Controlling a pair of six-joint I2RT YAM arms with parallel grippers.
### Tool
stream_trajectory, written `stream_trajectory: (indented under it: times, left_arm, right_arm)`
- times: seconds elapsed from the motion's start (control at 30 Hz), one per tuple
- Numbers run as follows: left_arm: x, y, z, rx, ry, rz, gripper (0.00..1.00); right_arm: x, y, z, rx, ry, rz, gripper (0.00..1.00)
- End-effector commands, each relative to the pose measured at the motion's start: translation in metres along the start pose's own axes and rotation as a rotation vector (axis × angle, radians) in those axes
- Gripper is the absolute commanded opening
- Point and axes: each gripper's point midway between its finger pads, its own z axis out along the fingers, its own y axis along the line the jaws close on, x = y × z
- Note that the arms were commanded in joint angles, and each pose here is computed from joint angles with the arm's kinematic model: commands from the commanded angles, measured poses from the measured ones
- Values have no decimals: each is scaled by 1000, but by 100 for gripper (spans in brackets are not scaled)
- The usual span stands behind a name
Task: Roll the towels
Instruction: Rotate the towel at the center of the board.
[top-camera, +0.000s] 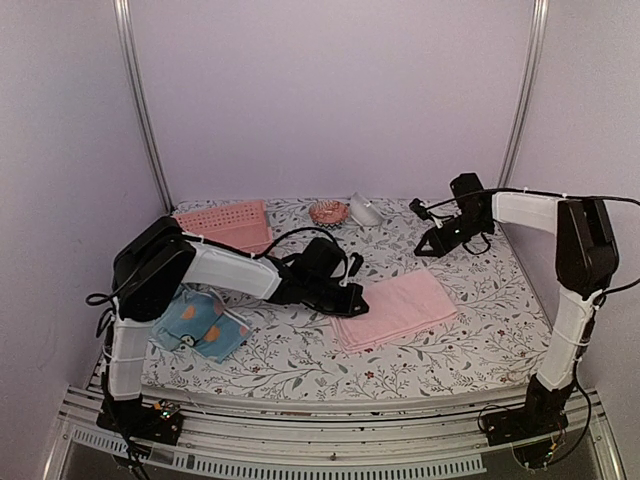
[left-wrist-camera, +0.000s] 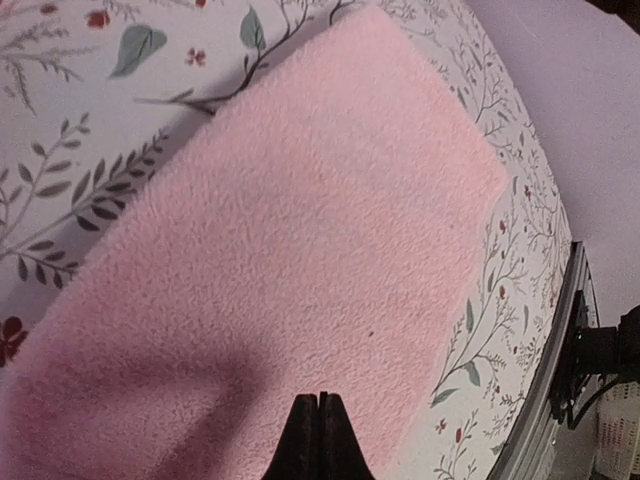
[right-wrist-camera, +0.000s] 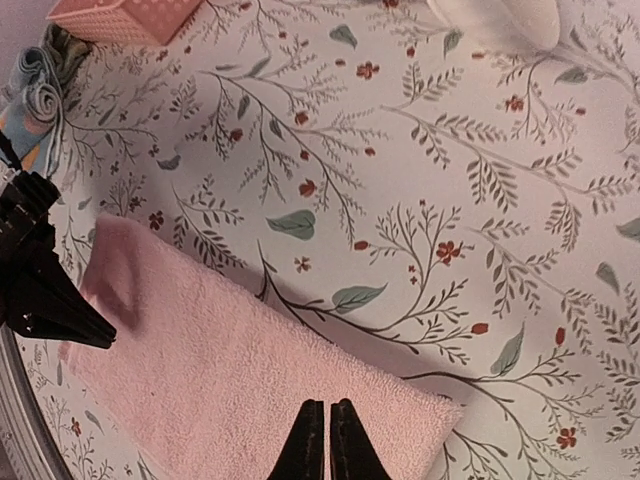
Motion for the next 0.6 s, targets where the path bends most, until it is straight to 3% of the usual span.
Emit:
stream_trajectory:
  times: [0.0, 0.23, 0.43, 0.57]
  left_arm:
    - [28, 7, 11, 25, 106, -70, 0]
    - [48, 57, 1, -153, 134, -90, 0]
    - [33, 104, -13, -279, 144, -32, 0]
    - [5, 127, -19, -326, 133, 23, 0]
  right_arm:
    - [54, -10, 32, -3, 179, 111, 3]
    - [130, -30, 51, 100, 374, 153, 3]
    - [170, -3, 34, 67, 446, 158, 3]
    - [183, 45, 23, -48, 473, 96, 3]
